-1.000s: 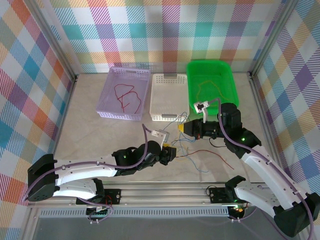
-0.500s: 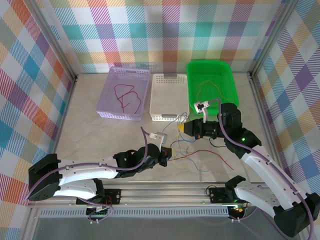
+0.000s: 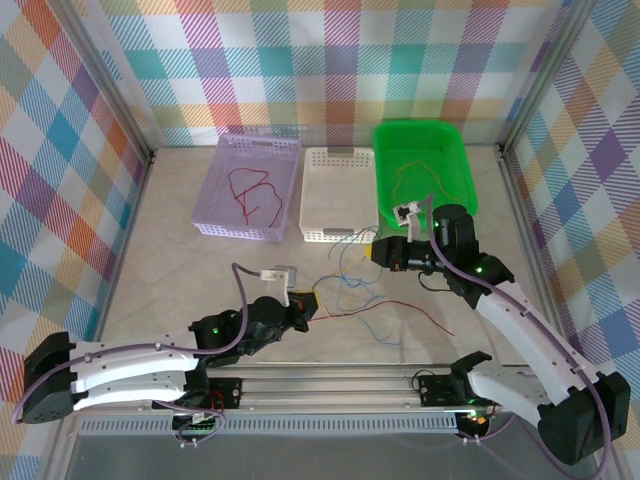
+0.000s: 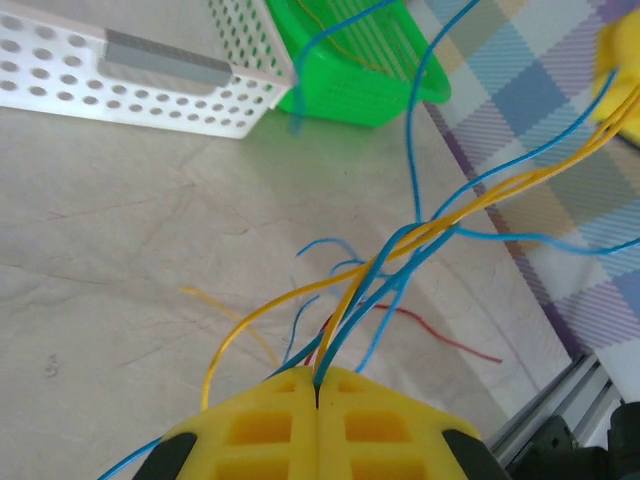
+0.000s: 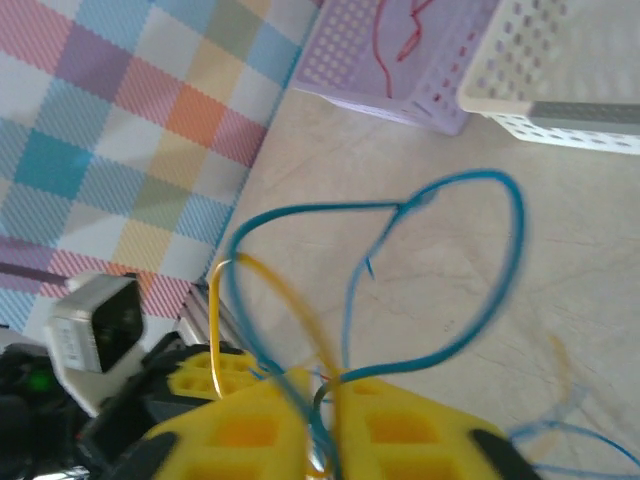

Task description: Untangle the cables

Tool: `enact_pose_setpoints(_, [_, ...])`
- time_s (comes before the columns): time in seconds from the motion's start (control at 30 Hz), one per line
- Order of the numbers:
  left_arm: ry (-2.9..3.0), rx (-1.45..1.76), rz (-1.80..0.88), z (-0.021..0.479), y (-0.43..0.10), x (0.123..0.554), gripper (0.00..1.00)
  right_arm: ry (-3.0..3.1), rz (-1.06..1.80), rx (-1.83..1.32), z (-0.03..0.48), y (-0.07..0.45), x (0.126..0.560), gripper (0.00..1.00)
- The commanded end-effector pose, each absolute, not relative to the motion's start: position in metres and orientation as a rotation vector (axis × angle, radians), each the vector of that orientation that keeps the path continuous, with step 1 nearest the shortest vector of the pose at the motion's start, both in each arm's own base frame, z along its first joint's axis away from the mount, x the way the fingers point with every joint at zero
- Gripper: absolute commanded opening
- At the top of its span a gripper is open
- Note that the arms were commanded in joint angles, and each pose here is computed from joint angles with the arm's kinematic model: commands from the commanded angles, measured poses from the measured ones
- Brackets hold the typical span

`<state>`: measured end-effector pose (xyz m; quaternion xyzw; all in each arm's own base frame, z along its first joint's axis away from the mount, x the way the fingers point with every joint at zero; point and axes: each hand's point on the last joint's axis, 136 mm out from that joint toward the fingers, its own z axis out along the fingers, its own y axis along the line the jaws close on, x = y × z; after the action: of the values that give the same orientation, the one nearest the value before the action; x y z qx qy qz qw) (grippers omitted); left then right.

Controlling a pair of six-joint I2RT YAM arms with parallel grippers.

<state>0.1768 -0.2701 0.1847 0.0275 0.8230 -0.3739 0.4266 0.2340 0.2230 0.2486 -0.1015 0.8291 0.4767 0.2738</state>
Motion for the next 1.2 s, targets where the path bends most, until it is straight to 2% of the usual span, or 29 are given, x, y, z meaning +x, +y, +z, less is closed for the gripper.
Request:
enact_pose_setpoints(0.0, [2.04,-0.034,-0.893,0.183,-0.247,0.181,0.0,2.255,1.255,-0.217,0.239,0.214,0.241,0.24])
enact_pose_setpoints(0.23, [2.009,-0.126,-0.908,0.184,-0.227,0.181,0.0,2.159,1.313,-0.278,0.251,0.215,0.23,0.56])
enact_pose_setpoints(0.4, [2.014,-0.126,-0.924,0.188,-0.232,0.181,0.0,2.02,1.399,-0.355,0.27,0.219,0.213,0.61])
enact_pose_setpoints(0.5, [2.013,-0.118,-0.944,0.194,-0.24,0.181,0.0,2.02,1.474,-0.405,0.261,0.232,0.204,0.59])
enact_pose_setpoints(0.67, [2.014,-0.09,-0.976,0.203,-0.254,0.182,0.0,2.032,1.492,-0.525,0.243,0.265,0.188,0.49])
enact_pose_setpoints(1.17, [1.987,-0.103,-1.064,0.216,-0.267,0.181,0.0,2.138,1.476,-0.61,0.189,0.311,0.173,0.45])
